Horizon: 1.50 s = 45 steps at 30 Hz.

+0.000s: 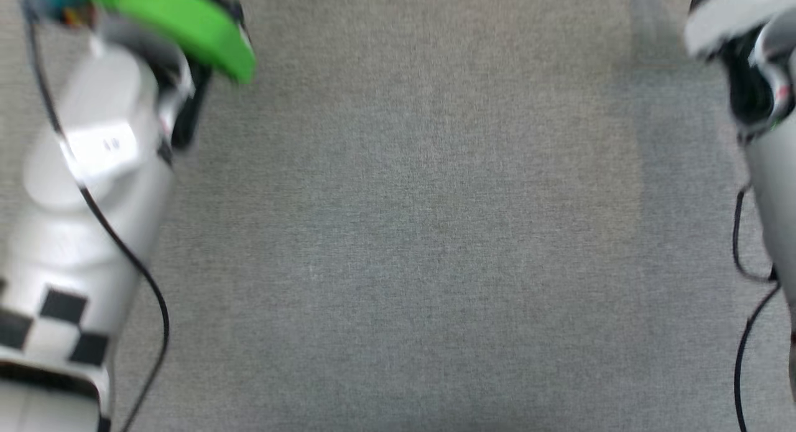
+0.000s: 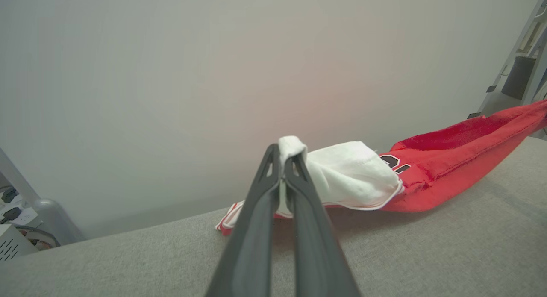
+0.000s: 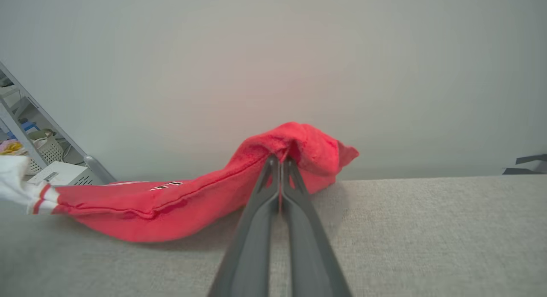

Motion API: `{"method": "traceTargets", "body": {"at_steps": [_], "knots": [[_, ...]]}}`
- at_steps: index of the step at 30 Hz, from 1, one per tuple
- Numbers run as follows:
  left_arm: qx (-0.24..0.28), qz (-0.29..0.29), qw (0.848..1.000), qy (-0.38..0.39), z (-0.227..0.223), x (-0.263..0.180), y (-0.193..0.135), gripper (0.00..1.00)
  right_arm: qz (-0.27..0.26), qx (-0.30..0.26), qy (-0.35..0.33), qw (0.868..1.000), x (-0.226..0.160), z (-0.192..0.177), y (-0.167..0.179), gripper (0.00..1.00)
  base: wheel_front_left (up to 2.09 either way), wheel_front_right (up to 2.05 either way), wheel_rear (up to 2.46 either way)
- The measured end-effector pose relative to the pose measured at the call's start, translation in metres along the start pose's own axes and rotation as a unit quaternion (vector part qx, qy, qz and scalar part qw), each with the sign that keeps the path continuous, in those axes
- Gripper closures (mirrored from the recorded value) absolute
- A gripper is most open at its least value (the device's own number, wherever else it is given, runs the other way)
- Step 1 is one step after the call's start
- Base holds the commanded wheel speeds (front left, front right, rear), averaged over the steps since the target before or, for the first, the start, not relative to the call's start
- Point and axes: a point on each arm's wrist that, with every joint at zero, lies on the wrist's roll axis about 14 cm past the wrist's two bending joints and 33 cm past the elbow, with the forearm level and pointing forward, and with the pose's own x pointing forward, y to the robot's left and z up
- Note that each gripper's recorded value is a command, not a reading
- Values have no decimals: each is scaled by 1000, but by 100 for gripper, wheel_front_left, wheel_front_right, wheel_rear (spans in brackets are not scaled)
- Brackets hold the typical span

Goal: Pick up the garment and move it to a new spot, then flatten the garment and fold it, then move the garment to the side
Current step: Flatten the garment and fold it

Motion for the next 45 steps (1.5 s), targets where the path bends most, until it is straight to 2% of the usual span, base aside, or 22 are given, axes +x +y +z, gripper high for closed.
{"method": "traceTargets", "body": {"at_steps": [11, 22, 37, 45], "knots": [[-16, 22, 997, 73, -28, -122, -20, 100, -2, 73, 77, 994, -88, -35, 8, 100, 0, 0, 0], [-17, 24, 993, 111, -24, -206, -42, 100, -16, 138, 135, 981, -154, -59, 15, 100, 0, 0, 0], [-48, 15, 983, 178, -32, -304, -83, 100, 5, 184, 198, 963, -244, -64, 23, 100, 0, 0, 0], [-53, -11, 980, 192, -28, -334, -109, 100, 22, 169, 250, 953, -285, -70, 22, 100, 0, 0, 0]]}}
